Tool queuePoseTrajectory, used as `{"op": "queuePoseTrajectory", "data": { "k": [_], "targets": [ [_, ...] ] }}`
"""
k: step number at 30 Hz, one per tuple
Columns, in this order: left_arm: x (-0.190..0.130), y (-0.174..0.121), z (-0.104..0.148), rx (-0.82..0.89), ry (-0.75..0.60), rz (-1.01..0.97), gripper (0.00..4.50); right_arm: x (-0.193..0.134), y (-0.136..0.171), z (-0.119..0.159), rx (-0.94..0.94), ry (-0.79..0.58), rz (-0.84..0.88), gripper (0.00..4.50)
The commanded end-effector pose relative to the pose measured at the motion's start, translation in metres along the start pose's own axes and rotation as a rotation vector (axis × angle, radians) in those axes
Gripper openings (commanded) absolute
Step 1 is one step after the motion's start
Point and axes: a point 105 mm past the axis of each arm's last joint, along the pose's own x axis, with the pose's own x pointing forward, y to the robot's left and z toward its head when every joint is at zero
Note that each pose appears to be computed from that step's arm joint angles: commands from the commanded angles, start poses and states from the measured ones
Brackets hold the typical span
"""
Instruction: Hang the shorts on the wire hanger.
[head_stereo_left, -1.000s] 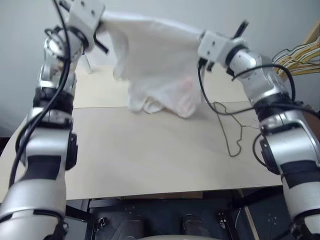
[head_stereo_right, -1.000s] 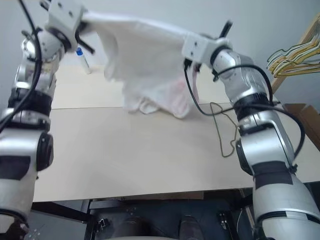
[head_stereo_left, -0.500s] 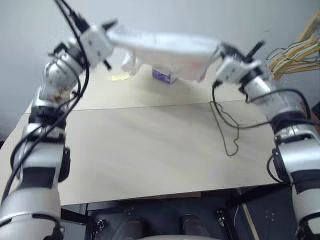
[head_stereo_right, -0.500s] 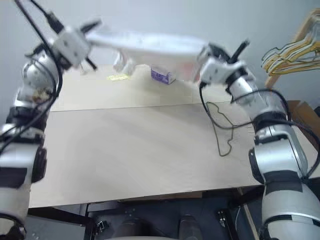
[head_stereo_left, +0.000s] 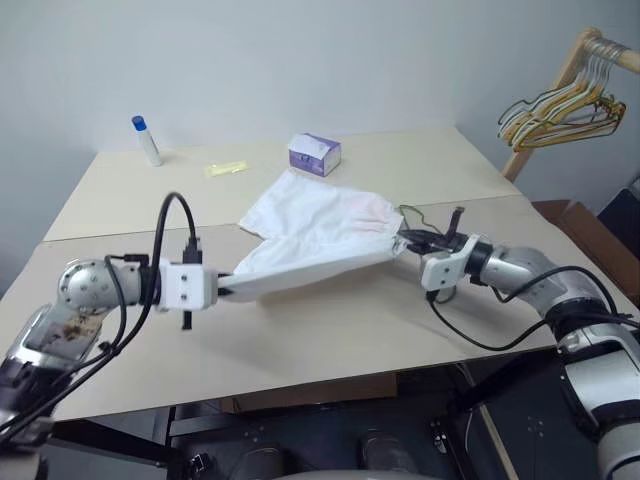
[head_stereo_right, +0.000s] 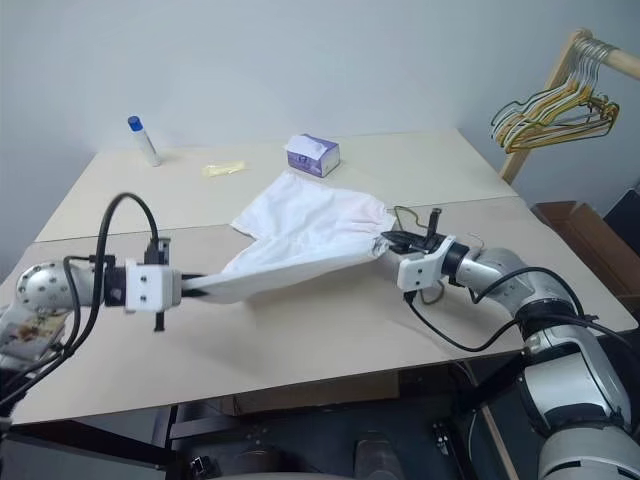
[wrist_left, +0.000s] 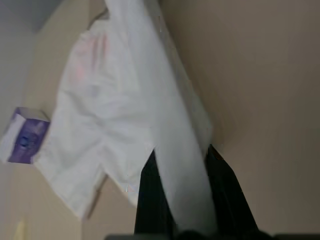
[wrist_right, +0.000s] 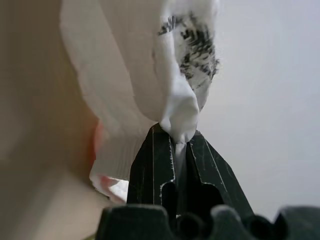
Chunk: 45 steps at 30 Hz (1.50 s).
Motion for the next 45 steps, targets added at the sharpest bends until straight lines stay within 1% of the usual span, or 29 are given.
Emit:
{"op": "queuePoseTrajectory", "data": {
  "k": [1, 2, 6, 11, 14, 15, 17, 18, 19, 20, 22, 24, 26, 28, 29, 32, 36, 38, 42, 45],
  "targets": [
    [-0.008, -0.021, 0.007, 0.007, 0.011, -0.126, 0.06, -0.016, 0.010, -0.001, -0.038, 0.009, 0.043, 0.00],
    [-0.008, -0.030, 0.009, -0.003, 0.011, -0.169, 0.06, -0.019, 0.015, 0.001, -0.038, 0.006, 0.054, 0.00],
    [-0.007, -0.049, 0.020, -0.016, -0.010, -0.259, 0.06, -0.028, 0.030, 0.012, -0.029, -0.020, 0.089, 0.00],
    [-0.004, -0.064, 0.037, -0.032, -0.062, -0.331, 0.06, -0.042, 0.037, 0.027, -0.013, -0.049, 0.119, 0.00],
    [-0.001, -0.068, 0.037, -0.068, -0.071, -0.322, 0.06, -0.053, 0.042, 0.039, 0.015, -0.071, 0.152, 0.00],
    [0.001, -0.069, 0.035, -0.086, -0.070, -0.313, 0.25, -0.056, 0.045, 0.043, 0.024, -0.079, 0.171, 0.00],
    [0.001, -0.069, 0.032, -0.119, -0.077, -0.302, 0.67, -0.061, 0.050, 0.051, 0.062, -0.090, 0.197, 0.68],
    [-0.001, -0.068, 0.031, -0.136, -0.083, -0.297, 0.95, -0.063, 0.052, 0.054, 0.076, -0.092, 0.208, 0.91],
    [-0.005, -0.066, 0.031, -0.164, -0.093, -0.287, 1.34, -0.065, 0.054, 0.056, 0.088, -0.093, 0.222, 1.32],
    [-0.013, -0.063, 0.032, -0.197, -0.106, -0.273, 1.55, -0.067, 0.055, 0.058, 0.099, -0.092, 0.234, 1.53],
    [-0.030, -0.056, 0.037, -0.245, -0.134, -0.238, 2.20, -0.071, 0.056, 0.059, 0.118, -0.077, 0.247, 2.23],
    [-0.040, -0.051, 0.041, -0.269, -0.158, -0.204, 2.83, -0.075, 0.056, 0.058, 0.129, -0.063, 0.256, 2.91],
    [-0.054, -0.041, 0.045, -0.326, -0.195, -0.162, 3.48, -0.081, 0.056, 0.056, 0.148, -0.039, 0.261, 3.60],
    [-0.067, -0.024, 0.049, -0.358, -0.227, -0.080, 4.12, -0.093, 0.057, 0.051, 0.193, 0.001, 0.276, 4.30],
    [-0.072, -0.016, 0.050, -0.369, -0.241, -0.042, 4.45, -0.100, 0.057, 0.049, 0.229, 0.026, 0.288, 4.50],
    [-0.082, 0.007, 0.055, -0.413, -0.294, 0.059, 4.48, -0.117, 0.055, 0.039, 0.400, 0.114, 0.270, 4.50],
    [-0.079, 0.031, 0.064, -0.439, -0.368, 0.155, 4.48, -0.131, 0.038, 0.027, 0.764, 0.221, 0.163, 4.50],
    [-0.069, 0.042, 0.070, -0.464, -0.423, 0.191, 4.48, -0.136, 0.033, 0.016, 0.884, 0.280, 0.113, 4.50],
    [-0.044, 0.051, 0.084, -0.477, -0.513, 0.150, 4.48, -0.129, 0.038, -0.016, 1.041, 0.500, 0.010, 4.50],
    [-0.029, 0.058, 0.088, -0.476, -0.546, 0.157, 4.48, -0.118, 0.039, -0.037, 1.162, 0.655, -0.080, 4.50]
  ]
}}
